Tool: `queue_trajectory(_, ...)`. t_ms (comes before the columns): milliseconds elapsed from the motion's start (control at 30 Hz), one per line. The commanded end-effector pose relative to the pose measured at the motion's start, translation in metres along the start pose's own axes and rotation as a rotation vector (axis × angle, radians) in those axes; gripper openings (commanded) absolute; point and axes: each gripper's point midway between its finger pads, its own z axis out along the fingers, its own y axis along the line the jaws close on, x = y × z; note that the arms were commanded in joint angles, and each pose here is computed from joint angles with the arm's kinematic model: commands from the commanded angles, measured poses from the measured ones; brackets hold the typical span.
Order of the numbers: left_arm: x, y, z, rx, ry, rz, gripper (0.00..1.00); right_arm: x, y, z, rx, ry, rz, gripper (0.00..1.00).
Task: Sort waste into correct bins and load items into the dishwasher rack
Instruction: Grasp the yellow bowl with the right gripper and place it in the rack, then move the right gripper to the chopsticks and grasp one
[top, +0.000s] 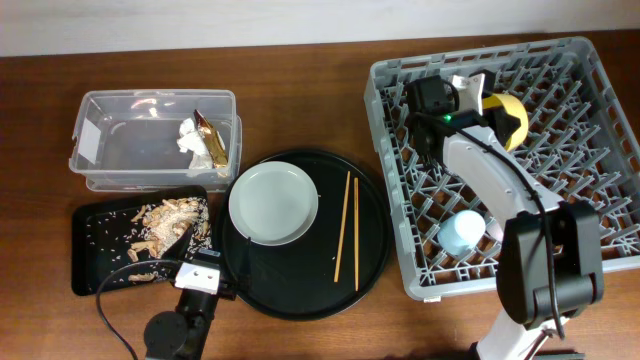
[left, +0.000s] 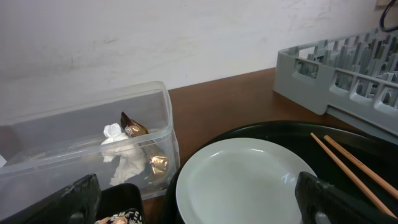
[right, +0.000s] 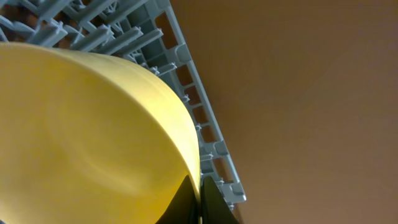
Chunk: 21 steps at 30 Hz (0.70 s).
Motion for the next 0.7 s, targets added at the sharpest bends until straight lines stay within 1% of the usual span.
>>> queue_trajectory(0, 0.001, 0.000, 0.000, 0.002, -0.001, 0.015, 0.99, -0.001, 0.017, -0.009, -0.034, -0.011, -0.070, 0.04)
queue_trajectory(200, 0.001, 0.000, 0.000, 0.002, -0.001, 0.015, 0.99, -0.002, 0.034, -0.046, -0.083, -0.078, -0.170, 0.05)
queue_trajectory(233, 0.001, 0.000, 0.000, 0.002, -0.001, 0.015, 1.00, -0.002, 0.036, -0.052, -0.086, -0.088, -0.183, 0.10)
queue_trajectory(300, 0.001, 0.000, 0.000, 0.002, -0.001, 0.015, 0.99, -0.002, 0.036, -0.058, -0.088, -0.101, -0.196, 0.24)
queue_trajectory(367, 0.001, 0.000, 0.000, 0.002, -0.001, 0.015, 0.99, -0.004, 0.032, -0.065, -0.094, -0.114, -0.196, 0.31)
queue_trajectory(400, 0.001, 0.000, 0.000, 0.002, -0.001, 0.015, 0.99, -0.005, 0.028, -0.069, -0.098, -0.123, -0.189, 0.38)
queue_trajectory(467, 0.001, 0.000, 0.000, 0.002, -0.001, 0.015, 0.99, -0.011, 0.016, -0.081, -0.127, -0.147, -0.154, 0.48)
queue_trajectory(500, 0.001, 0.000, 0.000, 0.002, -0.001, 0.015, 0.99, -0.014, 0.013, -0.091, -0.183, -0.156, -0.129, 0.54)
queue_trajectory(533, 0.001, 0.000, 0.000, 0.002, -0.001, 0.015, 0.99, -0.014, 0.013, -0.107, -0.297, -0.158, -0.108, 0.55)
queue_trajectory(600, 0.001, 0.000, 0.000, 0.002, -0.001, 0.015, 0.99, -0.011, 0.021, -0.144, -0.574, -0.130, -0.056, 0.56)
queue_trajectory(667, 0.001, 0.000, 0.000, 0.002, -0.001, 0.015, 0.99, -0.002, 0.034, -0.192, -0.902, -0.087, -0.049, 0.56)
